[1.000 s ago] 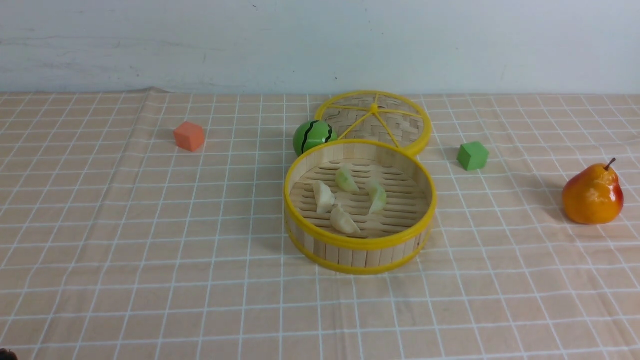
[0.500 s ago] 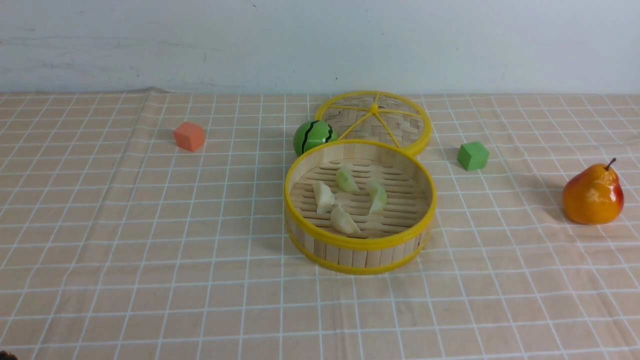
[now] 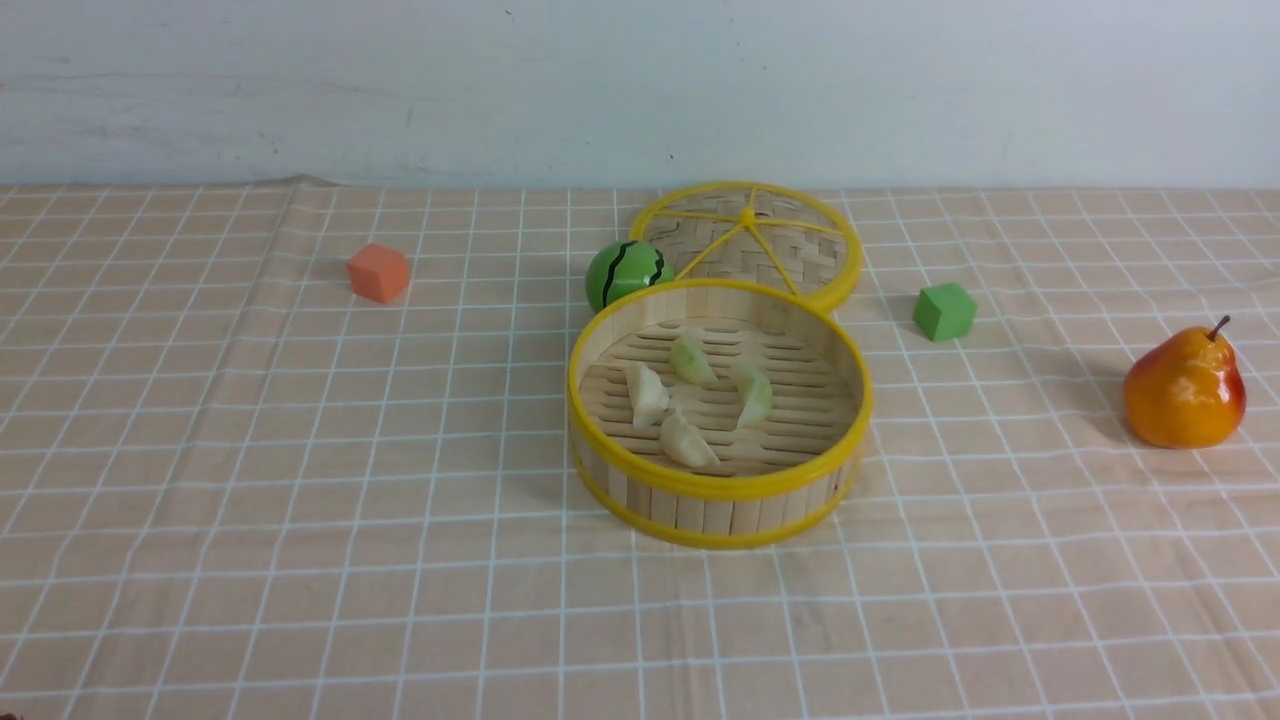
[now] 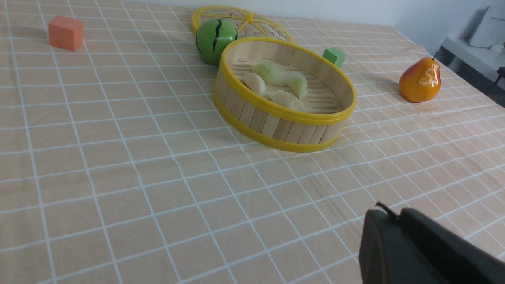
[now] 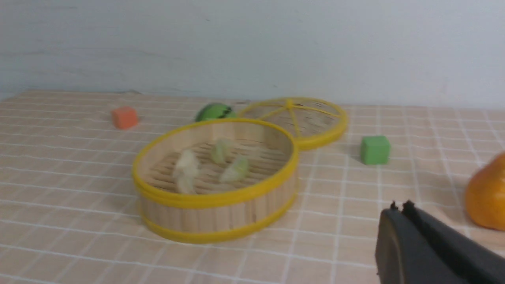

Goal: Put the dumplings into the steamer on the table with the brown tablecloth.

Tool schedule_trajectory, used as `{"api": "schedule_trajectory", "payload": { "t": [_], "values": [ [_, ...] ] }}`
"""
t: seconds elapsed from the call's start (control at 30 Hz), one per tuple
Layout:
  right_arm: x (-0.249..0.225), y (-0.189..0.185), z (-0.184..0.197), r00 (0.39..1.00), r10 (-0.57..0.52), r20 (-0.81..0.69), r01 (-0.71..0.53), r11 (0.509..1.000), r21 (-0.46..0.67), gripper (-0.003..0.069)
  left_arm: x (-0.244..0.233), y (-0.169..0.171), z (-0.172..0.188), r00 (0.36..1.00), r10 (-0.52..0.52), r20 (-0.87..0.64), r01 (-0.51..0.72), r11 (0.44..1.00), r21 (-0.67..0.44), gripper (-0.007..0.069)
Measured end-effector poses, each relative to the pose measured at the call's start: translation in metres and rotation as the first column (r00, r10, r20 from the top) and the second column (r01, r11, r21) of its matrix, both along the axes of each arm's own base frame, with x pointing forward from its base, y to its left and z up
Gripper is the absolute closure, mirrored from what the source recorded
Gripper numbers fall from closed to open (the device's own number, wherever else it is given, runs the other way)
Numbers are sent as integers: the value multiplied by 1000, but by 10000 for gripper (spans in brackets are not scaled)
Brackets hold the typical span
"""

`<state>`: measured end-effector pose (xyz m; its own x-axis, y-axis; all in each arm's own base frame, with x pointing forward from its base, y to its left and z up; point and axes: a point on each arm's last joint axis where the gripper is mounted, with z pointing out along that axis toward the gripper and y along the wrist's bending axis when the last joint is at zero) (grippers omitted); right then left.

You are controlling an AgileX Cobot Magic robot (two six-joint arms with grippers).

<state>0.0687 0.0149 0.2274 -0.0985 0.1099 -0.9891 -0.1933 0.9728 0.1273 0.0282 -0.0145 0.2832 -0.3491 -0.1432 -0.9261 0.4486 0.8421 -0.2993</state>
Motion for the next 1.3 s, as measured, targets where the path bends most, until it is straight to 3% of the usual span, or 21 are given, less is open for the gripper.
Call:
{"api": "schedule_trajectory", "payload": {
  "t": [0.17,0.3,1.3],
  "values": [
    [-9,-11,-30,978,-154,-141,161,986,42,680,0,0,0,1000,0,-1,0,1000,1,589],
    [-15,-15,-51,952,-203,-229,212,977,16,680,0,0,-1,1000,1,-6,-1,1000,4,589],
    [-17,-16,-54,949,-209,-236,215,977,2,671,0,0,-1,1000,1,-11,-1,1000,8,575]
  ]
}}
